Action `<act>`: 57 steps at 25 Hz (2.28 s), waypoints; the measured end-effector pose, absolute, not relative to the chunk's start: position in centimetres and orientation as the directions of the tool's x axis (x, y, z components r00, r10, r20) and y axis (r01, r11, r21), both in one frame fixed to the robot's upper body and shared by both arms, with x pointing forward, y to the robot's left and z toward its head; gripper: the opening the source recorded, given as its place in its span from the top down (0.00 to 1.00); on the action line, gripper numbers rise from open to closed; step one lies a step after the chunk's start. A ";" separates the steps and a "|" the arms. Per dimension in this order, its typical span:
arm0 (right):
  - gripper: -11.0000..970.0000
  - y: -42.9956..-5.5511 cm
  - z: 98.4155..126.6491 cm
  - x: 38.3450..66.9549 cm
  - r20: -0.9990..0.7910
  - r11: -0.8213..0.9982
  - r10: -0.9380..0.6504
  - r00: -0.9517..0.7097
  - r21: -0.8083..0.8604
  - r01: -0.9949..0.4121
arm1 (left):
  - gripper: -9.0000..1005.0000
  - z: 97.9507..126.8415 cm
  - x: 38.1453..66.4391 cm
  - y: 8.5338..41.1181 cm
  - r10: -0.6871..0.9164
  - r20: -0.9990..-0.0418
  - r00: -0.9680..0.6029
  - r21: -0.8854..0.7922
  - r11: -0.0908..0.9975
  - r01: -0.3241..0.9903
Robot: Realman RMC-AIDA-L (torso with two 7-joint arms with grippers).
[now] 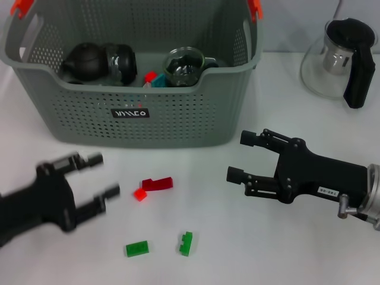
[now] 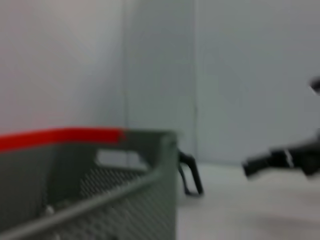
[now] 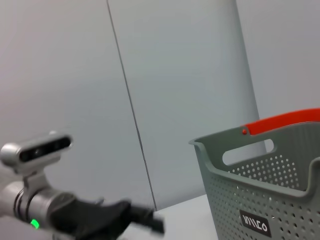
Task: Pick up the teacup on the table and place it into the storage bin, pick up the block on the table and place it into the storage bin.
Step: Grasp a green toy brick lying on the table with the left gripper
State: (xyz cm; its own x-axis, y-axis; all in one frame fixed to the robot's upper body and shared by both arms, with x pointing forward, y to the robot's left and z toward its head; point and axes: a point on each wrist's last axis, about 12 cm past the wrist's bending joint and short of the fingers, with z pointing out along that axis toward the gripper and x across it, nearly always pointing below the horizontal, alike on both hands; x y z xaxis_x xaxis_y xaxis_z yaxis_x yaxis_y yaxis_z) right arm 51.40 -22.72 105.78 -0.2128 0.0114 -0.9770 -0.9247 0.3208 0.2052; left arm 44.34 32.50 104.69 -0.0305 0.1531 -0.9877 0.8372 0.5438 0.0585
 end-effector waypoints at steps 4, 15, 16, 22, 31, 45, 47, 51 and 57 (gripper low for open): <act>0.06 -22.8 105.7 51.5 -0.975 0.329 0.011 -0.221 0.212 -0.920 | 0.39 103.5 43.3 32.0 0.248 -0.968 -0.031 0.090 0.462 0.882; 0.06 -23.0 105.8 51.7 -0.976 0.342 0.013 -0.217 0.208 -0.916 | 0.49 101.2 42.9 30.3 0.359 -0.933 -0.030 0.120 0.388 0.914; 0.06 -23.0 105.8 51.7 -0.976 0.342 0.013 -0.217 0.208 -0.916 | 0.52 101.0 42.9 30.1 0.370 -0.929 -0.029 0.125 0.386 0.914; 0.06 -23.2 106.0 51.9 -0.977 0.348 0.015 -0.212 0.204 -0.915 | 0.59 100.3 42.7 29.5 0.384 -0.922 -0.037 0.120 0.377 0.918; 0.06 -23.1 106.0 51.9 -0.975 0.347 0.019 -0.219 0.212 -0.914 | 0.63 99.3 42.6 29.4 0.418 -0.906 -0.068 0.120 0.407 0.906; 0.06 -23.1 106.0 51.9 -0.974 0.347 0.021 -0.225 0.218 -0.912 | 0.64 99.1 42.4 29.4 0.426 -0.903 -0.060 0.130 0.404 0.905; 0.06 -23.1 106.0 51.9 -0.974 0.347 0.020 -0.225 0.218 -0.912 | 0.64 99.1 42.4 29.4 0.427 -0.902 -0.061 0.130 0.404 0.905; 0.06 -23.1 106.0 51.9 -0.974 0.347 0.020 -0.225 0.217 -0.912 | 0.65 99.1 42.4 29.3 0.428 -0.902 -0.060 0.130 0.401 0.907; 0.06 -23.1 106.0 51.9 -0.974 0.347 0.020 -0.224 0.217 -0.912 | 0.67 99.0 42.3 29.2 0.432 -0.900 -0.059 0.129 0.392 0.911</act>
State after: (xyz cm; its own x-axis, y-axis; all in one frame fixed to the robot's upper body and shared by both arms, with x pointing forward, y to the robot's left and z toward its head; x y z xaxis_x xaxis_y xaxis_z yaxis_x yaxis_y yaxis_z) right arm 51.87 -23.14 105.98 -0.2243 0.0200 -0.9743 -0.9122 0.3474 0.2172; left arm 42.32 29.19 99.00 -0.0589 0.4321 -0.8999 0.9110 0.3919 0.1285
